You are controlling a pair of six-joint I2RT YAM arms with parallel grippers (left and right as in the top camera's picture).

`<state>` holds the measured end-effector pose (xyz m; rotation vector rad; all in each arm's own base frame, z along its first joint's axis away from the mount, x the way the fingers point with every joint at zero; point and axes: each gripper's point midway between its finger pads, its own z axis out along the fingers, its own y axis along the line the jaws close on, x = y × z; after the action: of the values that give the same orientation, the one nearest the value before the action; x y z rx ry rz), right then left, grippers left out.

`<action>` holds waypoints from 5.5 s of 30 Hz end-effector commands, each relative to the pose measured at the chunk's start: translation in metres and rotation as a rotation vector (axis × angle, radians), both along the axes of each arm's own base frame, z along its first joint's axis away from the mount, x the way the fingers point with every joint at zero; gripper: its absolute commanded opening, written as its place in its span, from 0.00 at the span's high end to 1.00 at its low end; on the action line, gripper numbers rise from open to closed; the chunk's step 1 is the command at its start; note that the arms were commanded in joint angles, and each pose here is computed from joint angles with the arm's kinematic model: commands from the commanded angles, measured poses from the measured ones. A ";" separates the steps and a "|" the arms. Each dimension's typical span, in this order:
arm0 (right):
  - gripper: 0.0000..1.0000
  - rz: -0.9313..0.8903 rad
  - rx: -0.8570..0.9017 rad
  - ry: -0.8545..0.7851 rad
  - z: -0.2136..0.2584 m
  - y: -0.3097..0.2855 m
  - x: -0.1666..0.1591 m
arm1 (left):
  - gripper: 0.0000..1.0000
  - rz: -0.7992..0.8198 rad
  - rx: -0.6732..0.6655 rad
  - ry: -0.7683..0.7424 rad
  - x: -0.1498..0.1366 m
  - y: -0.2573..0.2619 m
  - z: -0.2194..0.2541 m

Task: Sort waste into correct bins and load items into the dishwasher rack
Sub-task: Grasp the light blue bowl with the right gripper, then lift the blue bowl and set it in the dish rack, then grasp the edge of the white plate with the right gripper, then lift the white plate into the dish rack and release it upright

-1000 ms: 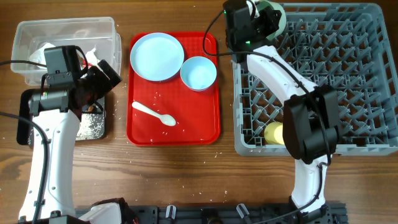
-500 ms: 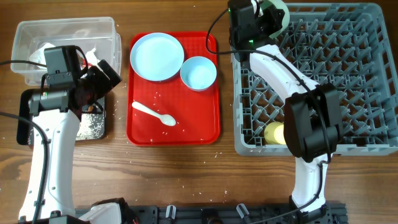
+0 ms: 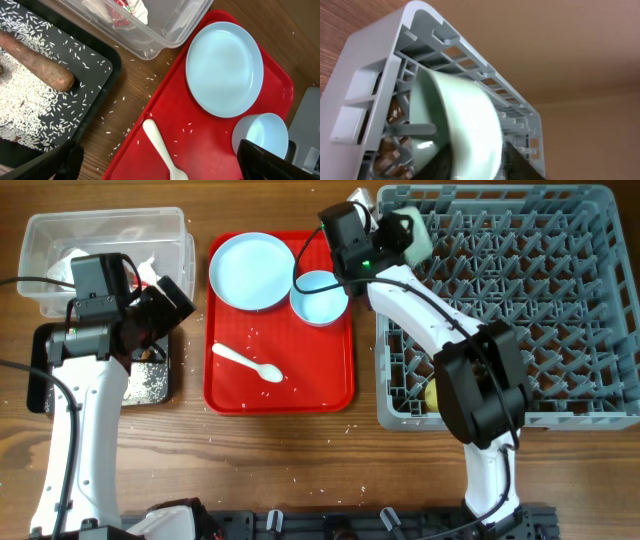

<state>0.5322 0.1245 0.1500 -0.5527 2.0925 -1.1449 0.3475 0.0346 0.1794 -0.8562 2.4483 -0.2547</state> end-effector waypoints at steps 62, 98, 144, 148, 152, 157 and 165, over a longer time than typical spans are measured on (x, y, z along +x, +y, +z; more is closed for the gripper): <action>0.96 -0.216 -0.269 0.049 0.026 -0.074 -0.098 | 0.00 -0.012 0.011 0.006 0.000 -0.001 -0.002; 0.21 0.289 1.357 0.507 0.003 0.219 -0.190 | 0.00 -0.012 0.011 0.007 0.000 -0.001 -0.002; 0.96 -0.380 1.119 0.600 -0.172 0.146 -0.139 | 0.00 -0.012 0.011 0.007 0.000 -0.001 -0.002; 0.96 -0.232 1.131 0.493 -0.089 0.135 -0.117 | 0.00 -0.012 0.011 0.007 0.000 -0.001 -0.002; 0.96 -0.027 1.185 0.199 0.071 0.097 -0.114 | 0.00 -0.012 0.011 0.007 0.000 -0.001 -0.002; 0.96 -0.130 0.960 -0.393 0.225 -0.034 -0.159 | 0.00 -0.013 0.011 0.007 0.000 -0.001 -0.002; 0.95 -0.321 0.228 -0.226 0.207 -0.160 -0.143 | 0.00 -0.012 0.011 0.007 0.000 -0.001 -0.002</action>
<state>0.3664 -0.0179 0.3892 0.1201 2.0343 -0.8622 0.3477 0.0347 0.1792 -0.8563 2.4482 -0.2542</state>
